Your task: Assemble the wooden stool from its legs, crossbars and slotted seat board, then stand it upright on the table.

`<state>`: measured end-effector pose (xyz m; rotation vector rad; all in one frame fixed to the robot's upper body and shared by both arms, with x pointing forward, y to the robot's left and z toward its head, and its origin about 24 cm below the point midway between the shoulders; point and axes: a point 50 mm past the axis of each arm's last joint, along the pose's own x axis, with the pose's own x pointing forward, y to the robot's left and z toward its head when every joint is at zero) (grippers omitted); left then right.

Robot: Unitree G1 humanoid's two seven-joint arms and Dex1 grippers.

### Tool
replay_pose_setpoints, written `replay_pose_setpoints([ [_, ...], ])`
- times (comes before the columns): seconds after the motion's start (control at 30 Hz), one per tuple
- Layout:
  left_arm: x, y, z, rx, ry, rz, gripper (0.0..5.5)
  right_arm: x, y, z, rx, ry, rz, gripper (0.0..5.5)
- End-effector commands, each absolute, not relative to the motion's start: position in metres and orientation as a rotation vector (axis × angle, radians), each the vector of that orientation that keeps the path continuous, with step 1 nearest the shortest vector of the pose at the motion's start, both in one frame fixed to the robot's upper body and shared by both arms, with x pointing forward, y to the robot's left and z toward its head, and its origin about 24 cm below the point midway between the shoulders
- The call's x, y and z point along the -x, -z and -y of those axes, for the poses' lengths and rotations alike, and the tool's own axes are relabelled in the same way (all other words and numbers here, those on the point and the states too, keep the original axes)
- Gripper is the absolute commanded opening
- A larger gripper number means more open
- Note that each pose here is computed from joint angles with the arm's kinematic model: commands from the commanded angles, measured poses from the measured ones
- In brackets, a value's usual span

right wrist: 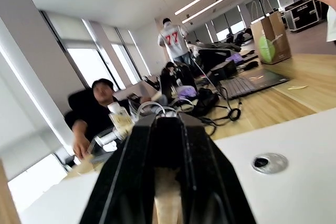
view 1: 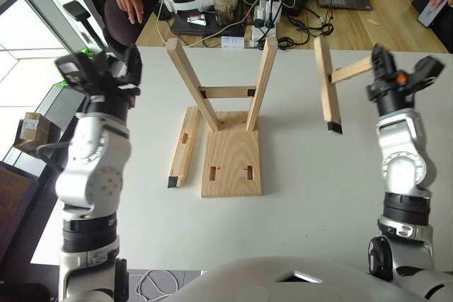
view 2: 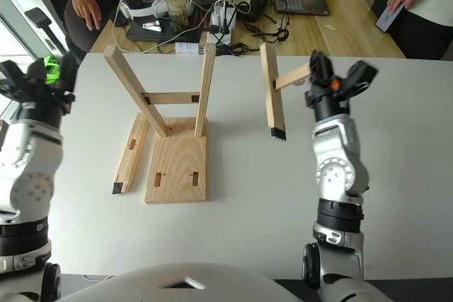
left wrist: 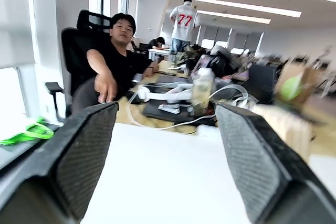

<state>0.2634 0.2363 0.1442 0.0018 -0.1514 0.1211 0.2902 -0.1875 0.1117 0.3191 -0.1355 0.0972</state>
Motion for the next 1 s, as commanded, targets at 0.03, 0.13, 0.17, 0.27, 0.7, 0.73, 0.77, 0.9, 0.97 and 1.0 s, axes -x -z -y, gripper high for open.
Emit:
replay_pose_setpoints([
  [0.03, -0.263, -0.109, -0.234, -0.104, -0.204, 0.085, 3.36, -0.277, -0.077, 0.17, -0.02, -0.026, 0.076, 0.37],
  [0.13, -0.262, -0.103, -0.235, -0.101, -0.223, 0.081, 3.36, -0.275, -0.07, 0.168, 0.036, 0.017, 0.071, 0.37],
  [0.17, -0.262, -0.102, -0.234, -0.097, -0.225, 0.082, 3.36, -0.275, -0.069, 0.168, 0.043, 0.022, 0.073, 0.37],
  [0.27, -0.262, -0.101, -0.233, -0.098, -0.211, 0.077, 3.36, -0.276, -0.069, 0.166, 0.044, 0.017, 0.08, 0.37],
  [0.7, -0.263, -0.101, -0.223, -0.105, -0.134, 0.088, 3.36, -0.277, -0.068, 0.164, 0.017, 0.0, 0.064, 0.37],
  [0.73, -0.263, -0.101, -0.222, -0.104, -0.129, 0.088, 3.36, -0.277, -0.068, 0.164, 0.014, 0.0, 0.062, 0.37],
  [0.77, -0.263, -0.1, -0.222, -0.102, -0.125, 0.086, 3.36, -0.277, -0.067, 0.164, 0.011, 0.001, 0.06, 0.37],
  [0.9, -0.263, -0.098, -0.221, -0.096, -0.121, 0.069, 3.36, -0.276, -0.066, 0.164, 0.006, -0.003, 0.052, 0.37],
  [0.97, -0.264, -0.097, -0.221, -0.087, -0.121, 0.063, 3.36, -0.276, -0.066, 0.165, 0.007, -0.006, 0.046, 0.37],
  [1.0, -0.264, -0.097, -0.221, -0.088, -0.119, 0.062, 3.36, -0.276, -0.065, 0.165, 0.007, -0.007, 0.044, 0.37],
])
